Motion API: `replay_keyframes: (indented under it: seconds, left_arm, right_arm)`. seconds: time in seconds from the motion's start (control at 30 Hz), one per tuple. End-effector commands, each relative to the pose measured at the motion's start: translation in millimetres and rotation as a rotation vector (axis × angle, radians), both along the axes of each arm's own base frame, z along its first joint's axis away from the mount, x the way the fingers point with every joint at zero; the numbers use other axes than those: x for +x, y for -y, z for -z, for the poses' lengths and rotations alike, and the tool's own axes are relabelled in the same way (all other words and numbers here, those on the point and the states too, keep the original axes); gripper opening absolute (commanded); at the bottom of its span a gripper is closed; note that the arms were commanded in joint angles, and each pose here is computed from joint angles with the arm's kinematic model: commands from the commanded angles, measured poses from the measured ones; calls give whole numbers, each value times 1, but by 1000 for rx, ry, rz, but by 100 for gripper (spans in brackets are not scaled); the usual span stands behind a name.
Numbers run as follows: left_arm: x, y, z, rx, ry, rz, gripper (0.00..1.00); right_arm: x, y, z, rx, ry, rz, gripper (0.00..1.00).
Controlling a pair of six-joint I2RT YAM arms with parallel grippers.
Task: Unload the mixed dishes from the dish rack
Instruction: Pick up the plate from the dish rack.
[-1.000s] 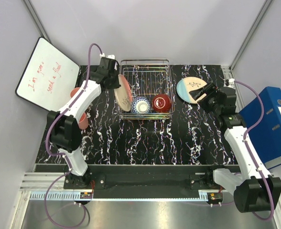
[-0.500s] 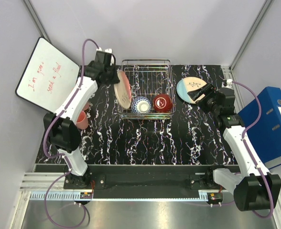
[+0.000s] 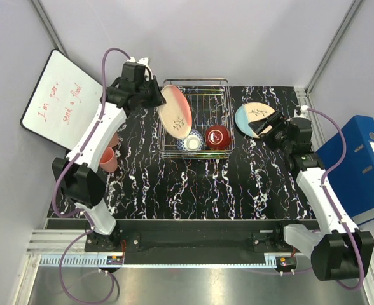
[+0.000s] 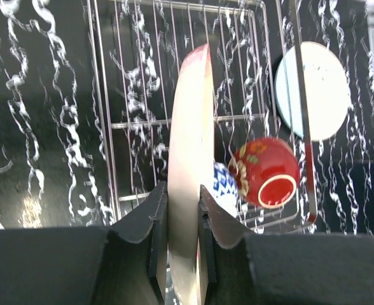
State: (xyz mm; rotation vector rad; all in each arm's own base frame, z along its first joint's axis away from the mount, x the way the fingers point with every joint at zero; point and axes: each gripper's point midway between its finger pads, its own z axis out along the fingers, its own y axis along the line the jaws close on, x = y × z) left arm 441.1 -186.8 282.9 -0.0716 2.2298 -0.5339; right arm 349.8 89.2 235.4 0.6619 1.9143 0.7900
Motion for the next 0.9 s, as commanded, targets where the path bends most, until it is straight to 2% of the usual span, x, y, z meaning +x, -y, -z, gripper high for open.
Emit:
replay_keyframes:
  seconds: [0.0, 0.1, 0.13, 0.2, 0.4, 0.57, 0.7, 0.87]
  left_arm:
    - [-5, 20, -100, -235, 253, 90, 0]
    - [-12, 25, -115, -403, 247, 136, 0]
    - [-12, 26, -127, -451, 287, 157, 0]
    - [-16, 28, -123, -517, 253, 183, 0]
    - [-28, 25, -137, -698, 264, 254, 0]
    - [-45, 31, -146, -801, 281, 346, 0]
    - [-66, 35, -150, -874, 278, 403, 0]
    - [-88, 45, -139, -876, 249, 442, 0]
  right_arm:
    - [4, -14, -10, 32, 71, -67, 78]
    - [4, -24, -18, 69, 126, -116, 79]
    - [3, -26, -20, 88, 136, -127, 79]
    - [1, -33, -30, 116, 183, -160, 80]
    - [-3, -46, -53, 187, 271, -233, 80]
    - [-7, -64, -77, 307, 358, -352, 82]
    - [0, -77, -80, 385, 338, -436, 83]
    - [10, -88, -84, 417, 342, -483, 83]
